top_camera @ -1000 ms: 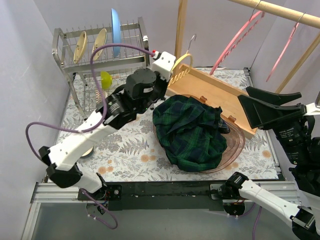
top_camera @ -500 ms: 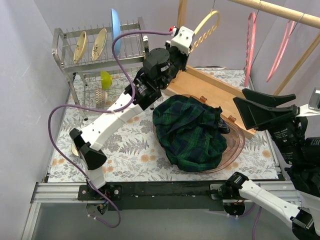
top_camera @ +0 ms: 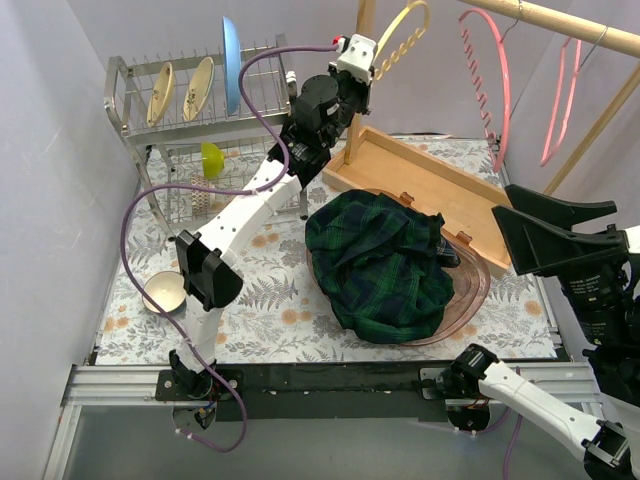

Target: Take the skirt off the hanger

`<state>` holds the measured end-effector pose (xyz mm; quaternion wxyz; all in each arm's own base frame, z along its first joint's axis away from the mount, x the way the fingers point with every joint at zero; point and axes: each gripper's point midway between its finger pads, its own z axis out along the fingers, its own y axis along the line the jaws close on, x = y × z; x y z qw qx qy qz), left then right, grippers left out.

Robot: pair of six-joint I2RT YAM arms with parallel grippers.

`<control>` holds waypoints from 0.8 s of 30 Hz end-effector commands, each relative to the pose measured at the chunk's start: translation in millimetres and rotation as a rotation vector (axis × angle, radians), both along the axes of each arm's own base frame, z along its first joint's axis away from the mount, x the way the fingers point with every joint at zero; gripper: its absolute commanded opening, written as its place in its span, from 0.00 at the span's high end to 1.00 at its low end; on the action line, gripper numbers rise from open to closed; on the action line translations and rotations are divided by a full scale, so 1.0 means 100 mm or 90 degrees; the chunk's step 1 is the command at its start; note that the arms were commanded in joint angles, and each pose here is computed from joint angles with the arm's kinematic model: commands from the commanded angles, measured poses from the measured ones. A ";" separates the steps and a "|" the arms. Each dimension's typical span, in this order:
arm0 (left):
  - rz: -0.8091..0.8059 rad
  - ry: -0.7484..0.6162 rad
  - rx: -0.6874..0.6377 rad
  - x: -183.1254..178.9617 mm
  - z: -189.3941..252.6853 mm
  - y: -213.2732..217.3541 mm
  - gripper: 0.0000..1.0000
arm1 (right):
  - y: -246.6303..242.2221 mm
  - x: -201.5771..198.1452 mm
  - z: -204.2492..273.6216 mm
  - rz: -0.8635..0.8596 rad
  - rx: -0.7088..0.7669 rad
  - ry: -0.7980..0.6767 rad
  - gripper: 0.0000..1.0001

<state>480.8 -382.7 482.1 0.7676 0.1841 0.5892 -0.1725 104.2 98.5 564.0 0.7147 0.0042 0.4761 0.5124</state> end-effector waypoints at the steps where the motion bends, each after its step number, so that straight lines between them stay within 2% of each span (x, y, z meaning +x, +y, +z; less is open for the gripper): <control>1: -0.044 -0.070 -0.076 -0.01 0.47 0.08 1.00 | 0.14 0.09 -0.01 0.011 -0.009 -0.002 0.02; 3: -0.063 -0.061 -0.062 0.00 0.37 0.02 1.00 | 0.20 0.12 -0.04 0.018 -0.019 0.002 0.02; 5: -0.075 -0.046 -0.048 -0.02 0.27 -0.01 0.93 | 0.24 0.13 -0.05 0.024 -0.024 0.005 0.02; 6: -0.077 -0.041 -0.047 -0.04 0.24 0.00 0.83 | 0.28 0.16 -0.08 0.027 -0.030 0.010 0.02; 7: -0.079 -0.046 -0.057 -0.15 0.35 0.09 0.60 | 0.30 0.17 -0.09 0.032 -0.032 0.013 0.02; 8: -0.079 -0.020 -0.045 -0.15 0.15 0.09 0.45 | 0.33 0.19 -0.13 0.034 -0.041 0.021 0.02; 9: -0.083 -0.011 -0.042 -0.21 0.11 0.12 0.37 | 0.37 0.22 -0.18 0.035 -0.052 0.029 0.02; 10: -0.095 -0.001 -0.040 -0.29 0.08 0.14 0.21 | 0.39 0.25 -0.24 0.032 -0.068 0.037 0.02; 11: -0.102 0.014 -0.036 -0.44 0.03 0.23 0.14 | 0.44 0.30 -0.39 0.030 -0.097 0.062 0.02; 13: -0.120 0.025 -0.038 -0.62 0.02 0.32 0.07 | 0.55 0.43 -0.70 0.022 -0.154 0.098 0.02; 14: -0.127 0.019 -0.057 -0.84 0.19 0.46 0.02 | 0.59 0.49 -0.83 0.015 -0.187 0.110 0.02; 15: -0.149 0.041 -0.038 -0.93 -0.01 0.44 0.02 | 0.60 0.54 -1.02 0.005 -0.220 0.142 0.02; 17: -0.173 0.056 -0.049 -1.15 -0.03 0.53 0.02 | 0.63 0.61 -1.19 -0.004 -0.254 0.166 0.02; 24: -0.269 0.127 -0.052 -1.99 -0.34 0.88 0.02 | 0.76 0.64 -1.47 0.019 -0.331 0.177 0.03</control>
